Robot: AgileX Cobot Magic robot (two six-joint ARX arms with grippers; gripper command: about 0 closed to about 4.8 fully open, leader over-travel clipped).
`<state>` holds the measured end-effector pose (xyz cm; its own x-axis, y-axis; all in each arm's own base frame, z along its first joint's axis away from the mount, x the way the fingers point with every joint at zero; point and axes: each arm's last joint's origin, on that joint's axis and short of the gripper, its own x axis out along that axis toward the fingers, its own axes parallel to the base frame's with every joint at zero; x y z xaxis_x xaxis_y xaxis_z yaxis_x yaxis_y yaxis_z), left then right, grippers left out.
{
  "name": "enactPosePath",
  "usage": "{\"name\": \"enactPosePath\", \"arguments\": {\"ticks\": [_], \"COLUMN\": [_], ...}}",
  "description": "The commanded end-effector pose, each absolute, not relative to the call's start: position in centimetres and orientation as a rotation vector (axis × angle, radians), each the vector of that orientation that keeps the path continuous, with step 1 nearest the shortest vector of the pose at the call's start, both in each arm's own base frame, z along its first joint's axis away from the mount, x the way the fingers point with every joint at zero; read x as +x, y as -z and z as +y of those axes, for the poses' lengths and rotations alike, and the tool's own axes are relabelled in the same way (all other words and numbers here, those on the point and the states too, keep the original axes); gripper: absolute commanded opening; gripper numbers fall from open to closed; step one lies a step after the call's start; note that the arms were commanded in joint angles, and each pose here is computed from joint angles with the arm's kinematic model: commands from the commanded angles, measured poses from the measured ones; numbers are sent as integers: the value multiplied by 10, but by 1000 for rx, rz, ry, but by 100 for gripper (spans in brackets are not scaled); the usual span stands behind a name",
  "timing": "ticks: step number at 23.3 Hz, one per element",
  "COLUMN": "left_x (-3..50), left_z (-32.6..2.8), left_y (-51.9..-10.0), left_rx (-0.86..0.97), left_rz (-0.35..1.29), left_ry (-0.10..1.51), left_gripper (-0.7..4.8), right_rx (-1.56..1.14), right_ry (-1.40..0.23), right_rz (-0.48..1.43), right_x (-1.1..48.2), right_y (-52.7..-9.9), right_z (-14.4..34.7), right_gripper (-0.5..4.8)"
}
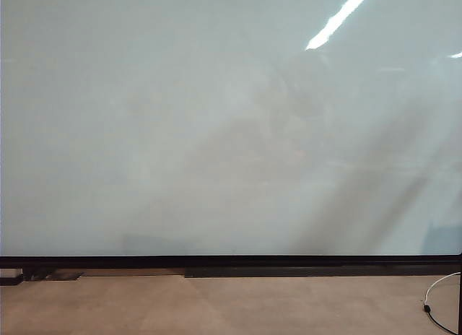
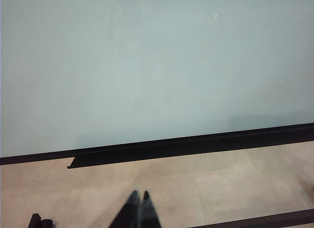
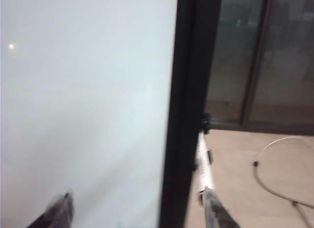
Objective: Pick up the pen on the shelf to the right of the whiteboard and draw a triangle.
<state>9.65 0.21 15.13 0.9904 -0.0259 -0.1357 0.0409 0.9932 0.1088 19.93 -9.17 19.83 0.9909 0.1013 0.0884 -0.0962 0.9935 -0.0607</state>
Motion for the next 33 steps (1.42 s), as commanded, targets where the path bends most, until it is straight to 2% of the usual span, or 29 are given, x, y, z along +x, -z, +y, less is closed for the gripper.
{"name": "enactPosePath", "arguments": {"ticks": [1,3,4,8,12,15,25,33], "left_x": [96,96,96,96,96,96,96,96], "left_z": [2,2,2,2,2,2,2,2], "left_y": [-153,-153,-153,-153,-153,-153,-153,-153], "left_rx": [113,113,113,113,113,113,113,113], "left_rz": [125,125,126,125,125,125,125,125], "left_ry": [34,34,34,34,34,34,34,34], "left_gripper": [-5,-5,-5,-5,-5,-5,-5,-5], "right_rx": [-130,-126,-125,-116,-98,-104,-143,-123], "right_ry": [-104,-100,-97,-95,-157,-226,-216,-205], "right_rz": [-115,-110,-107,-96,-64,-72,-123,-95], "right_x": [212,219,222,238,255,277,306,313], "right_y": [-192,-183,-179,-156,-143,-137,-143,-129], "right_z": [-98,-103,-106,-116,-124,-134,-151,-155], "right_gripper": [383,432,438,436,436,386,386,386]}}
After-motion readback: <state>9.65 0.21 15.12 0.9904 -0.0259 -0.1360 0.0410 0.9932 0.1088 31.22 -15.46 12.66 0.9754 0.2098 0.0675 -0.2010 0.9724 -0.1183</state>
